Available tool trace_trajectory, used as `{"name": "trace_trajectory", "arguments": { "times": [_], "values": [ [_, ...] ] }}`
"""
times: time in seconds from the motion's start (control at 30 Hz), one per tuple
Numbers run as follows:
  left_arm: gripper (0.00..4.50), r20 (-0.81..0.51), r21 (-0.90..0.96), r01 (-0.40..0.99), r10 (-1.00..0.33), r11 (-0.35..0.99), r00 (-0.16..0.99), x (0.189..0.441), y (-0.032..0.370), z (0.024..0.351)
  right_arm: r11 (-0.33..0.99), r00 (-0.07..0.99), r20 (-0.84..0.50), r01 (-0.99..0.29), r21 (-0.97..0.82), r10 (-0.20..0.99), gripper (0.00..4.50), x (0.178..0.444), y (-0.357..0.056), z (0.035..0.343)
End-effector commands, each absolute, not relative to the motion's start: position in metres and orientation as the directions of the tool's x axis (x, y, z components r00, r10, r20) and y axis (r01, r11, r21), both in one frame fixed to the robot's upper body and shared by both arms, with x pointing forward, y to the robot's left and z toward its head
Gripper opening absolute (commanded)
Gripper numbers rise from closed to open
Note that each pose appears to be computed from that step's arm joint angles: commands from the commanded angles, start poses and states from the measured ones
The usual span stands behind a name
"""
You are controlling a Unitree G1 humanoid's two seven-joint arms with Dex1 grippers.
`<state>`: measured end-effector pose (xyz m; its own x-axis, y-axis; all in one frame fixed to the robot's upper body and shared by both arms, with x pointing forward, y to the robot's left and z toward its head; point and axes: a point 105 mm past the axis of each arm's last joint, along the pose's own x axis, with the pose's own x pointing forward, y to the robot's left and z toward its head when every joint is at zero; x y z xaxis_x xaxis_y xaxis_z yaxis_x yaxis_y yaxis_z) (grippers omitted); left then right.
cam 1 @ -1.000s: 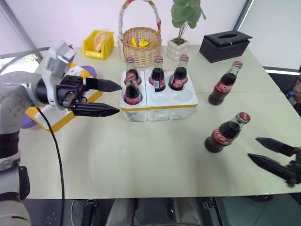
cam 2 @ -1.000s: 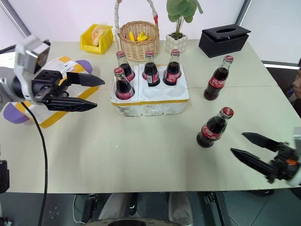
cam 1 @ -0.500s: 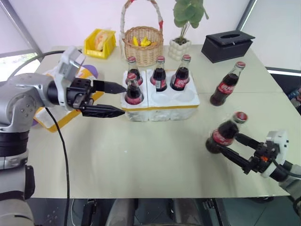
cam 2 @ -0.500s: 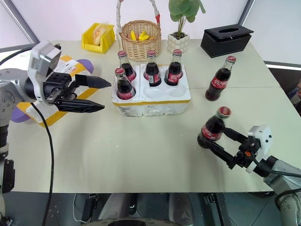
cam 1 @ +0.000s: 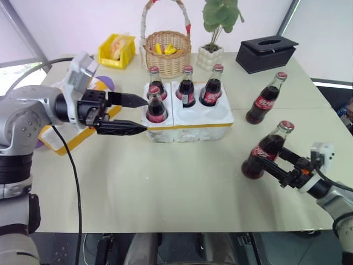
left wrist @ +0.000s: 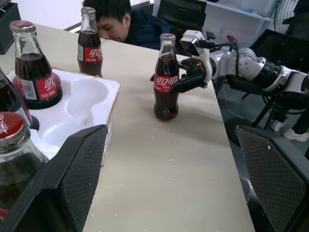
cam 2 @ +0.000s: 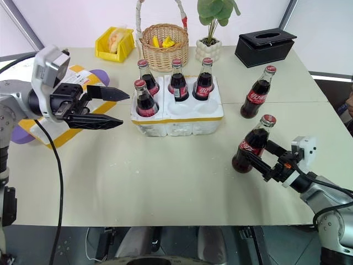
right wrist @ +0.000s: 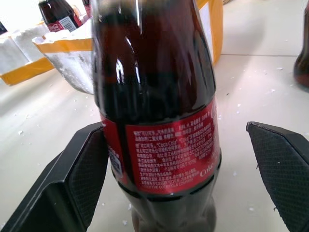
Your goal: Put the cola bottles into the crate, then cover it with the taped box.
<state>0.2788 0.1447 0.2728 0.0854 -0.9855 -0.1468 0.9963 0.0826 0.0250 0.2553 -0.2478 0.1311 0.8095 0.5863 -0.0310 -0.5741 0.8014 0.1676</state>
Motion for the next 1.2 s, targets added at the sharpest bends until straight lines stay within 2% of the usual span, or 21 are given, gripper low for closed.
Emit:
{"name": "trace_trajectory", "arguments": {
  "times": [0.03, 0.13, 0.23, 0.3, 0.53, 0.67, 0.77, 0.9, 1.03, 1.2],
  "values": [
    [4.43, -0.137, 0.082, 0.992, -0.985, 0.092, 0.102, 0.276, 0.147, 0.285, 0.774, 0.789, 0.011, -0.606, 0.183, 0.615, 4.50, 0.254, -0.241, 0.138],
    [4.43, -0.137, 0.086, 0.992, -0.985, 0.097, 0.108, 0.276, 0.148, 0.286, 0.775, 0.791, 0.016, -0.604, 0.187, 0.612, 4.50, 0.255, -0.241, 0.138],
    [4.50, -0.141, 0.090, 0.991, -0.983, 0.103, 0.115, 0.277, 0.149, 0.286, 0.779, 0.798, 0.032, -0.595, 0.196, 0.601, 3.61, 0.258, -0.242, 0.140],
    [4.50, -0.142, 0.091, 0.990, -0.983, 0.105, 0.117, 0.277, 0.149, 0.286, 0.780, 0.799, 0.036, -0.594, 0.195, 0.600, 2.73, 0.259, -0.242, 0.142],
    [4.50, -0.150, 0.079, 0.991, -0.981, 0.111, 0.122, 0.276, 0.150, 0.283, 0.773, 0.790, 0.058, -0.610, 0.175, 0.611, 2.75, 0.259, -0.241, 0.155],
    [4.50, -0.163, 0.054, 0.990, -0.977, 0.133, 0.140, 0.273, 0.154, 0.277, 0.722, 0.721, 0.108, -0.691, 0.034, 0.684, 2.75, 0.270, -0.229, 0.205],
    [4.50, -0.162, 0.054, 0.985, -0.972, 0.161, 0.168, 0.274, 0.157, 0.276, 0.617, 0.606, 0.133, -0.784, -0.069, 0.785, 2.75, 0.279, -0.205, 0.247],
    [4.50, -0.161, 0.055, 0.981, -0.968, 0.187, 0.194, 0.276, 0.160, 0.274, 0.488, 0.470, 0.149, -0.864, -0.124, 0.870, 2.75, 0.288, -0.179, 0.276],
    [4.50, -0.153, 0.062, 0.975, -0.963, 0.215, 0.222, 0.277, 0.161, 0.271, 0.427, 0.397, 0.206, -0.895, -0.128, 0.894, 2.75, 0.315, -0.154, 0.300],
    [4.50, -0.141, 0.066, 0.971, -0.962, 0.228, 0.236, 0.271, 0.160, 0.271, 0.432, 0.409, 0.166, -0.890, -0.146, 0.897, 2.75, 0.353, -0.115, 0.294]
  ]
}}
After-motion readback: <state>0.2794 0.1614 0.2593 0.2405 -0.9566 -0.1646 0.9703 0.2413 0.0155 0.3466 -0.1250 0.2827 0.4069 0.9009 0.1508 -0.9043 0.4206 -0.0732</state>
